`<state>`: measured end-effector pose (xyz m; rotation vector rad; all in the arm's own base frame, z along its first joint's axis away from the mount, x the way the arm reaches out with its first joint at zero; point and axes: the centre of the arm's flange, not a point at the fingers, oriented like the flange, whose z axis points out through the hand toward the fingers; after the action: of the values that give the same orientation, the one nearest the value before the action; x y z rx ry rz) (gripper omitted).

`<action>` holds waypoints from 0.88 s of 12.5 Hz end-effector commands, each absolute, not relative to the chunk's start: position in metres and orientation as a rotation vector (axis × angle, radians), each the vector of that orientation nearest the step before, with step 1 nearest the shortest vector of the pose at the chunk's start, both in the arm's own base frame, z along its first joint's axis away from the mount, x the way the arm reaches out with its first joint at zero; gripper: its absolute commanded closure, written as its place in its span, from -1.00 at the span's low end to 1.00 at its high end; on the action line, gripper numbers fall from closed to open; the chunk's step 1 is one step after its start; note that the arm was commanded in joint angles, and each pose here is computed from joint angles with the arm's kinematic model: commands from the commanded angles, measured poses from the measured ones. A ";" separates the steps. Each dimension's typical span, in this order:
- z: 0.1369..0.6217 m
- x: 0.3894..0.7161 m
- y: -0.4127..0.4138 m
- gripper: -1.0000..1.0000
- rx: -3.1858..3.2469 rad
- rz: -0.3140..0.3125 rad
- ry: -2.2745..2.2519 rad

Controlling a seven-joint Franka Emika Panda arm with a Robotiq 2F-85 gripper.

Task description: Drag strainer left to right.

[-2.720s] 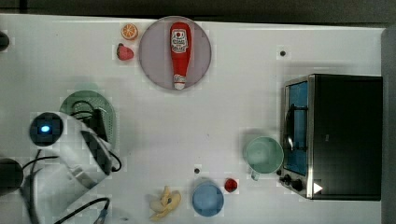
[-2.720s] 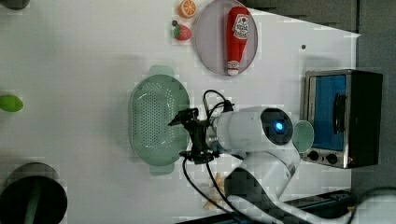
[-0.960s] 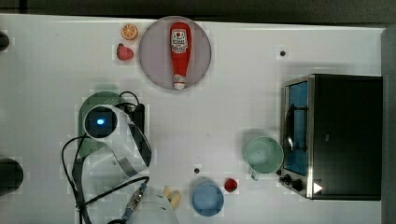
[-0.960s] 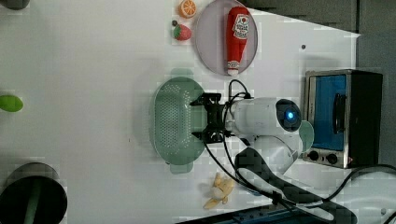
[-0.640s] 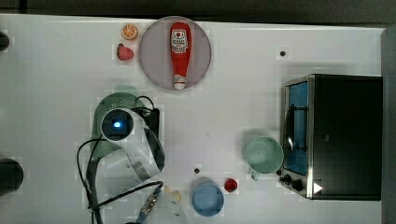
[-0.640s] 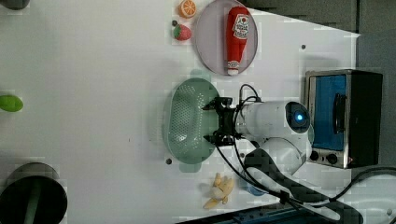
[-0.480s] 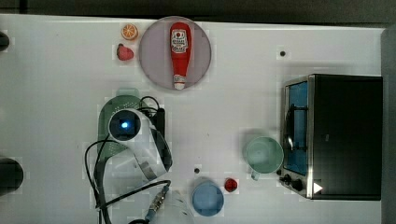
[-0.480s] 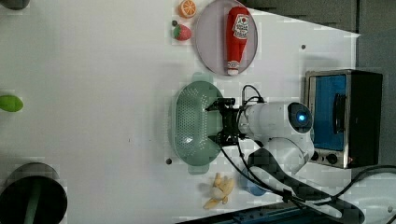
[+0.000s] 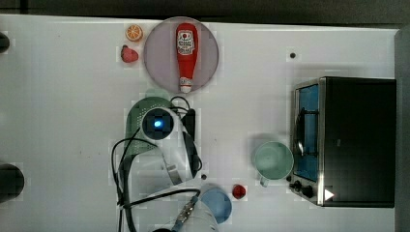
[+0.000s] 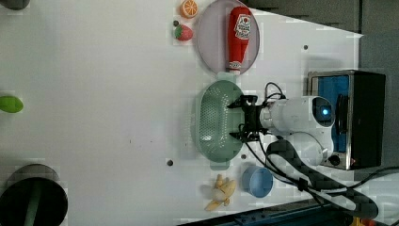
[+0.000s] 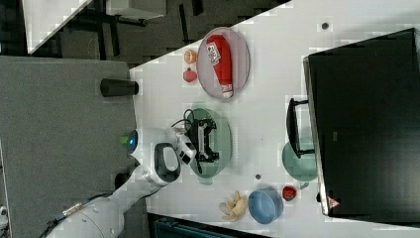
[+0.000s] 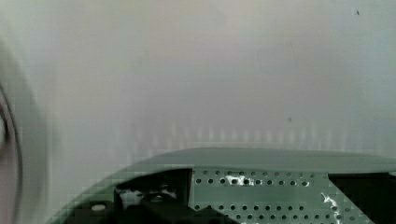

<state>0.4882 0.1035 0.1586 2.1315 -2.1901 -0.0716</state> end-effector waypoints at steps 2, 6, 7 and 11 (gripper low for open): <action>0.169 0.499 0.056 -1.00 2.175 -0.019 -2.147; 0.169 0.501 0.020 -1.00 2.182 -0.001 -2.118; 0.169 0.502 0.010 -1.00 2.185 0.005 -2.110; 0.169 0.502 -0.033 -1.00 2.181 0.028 -2.090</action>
<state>0.4942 -0.0120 0.1595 2.1331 -2.1303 0.0039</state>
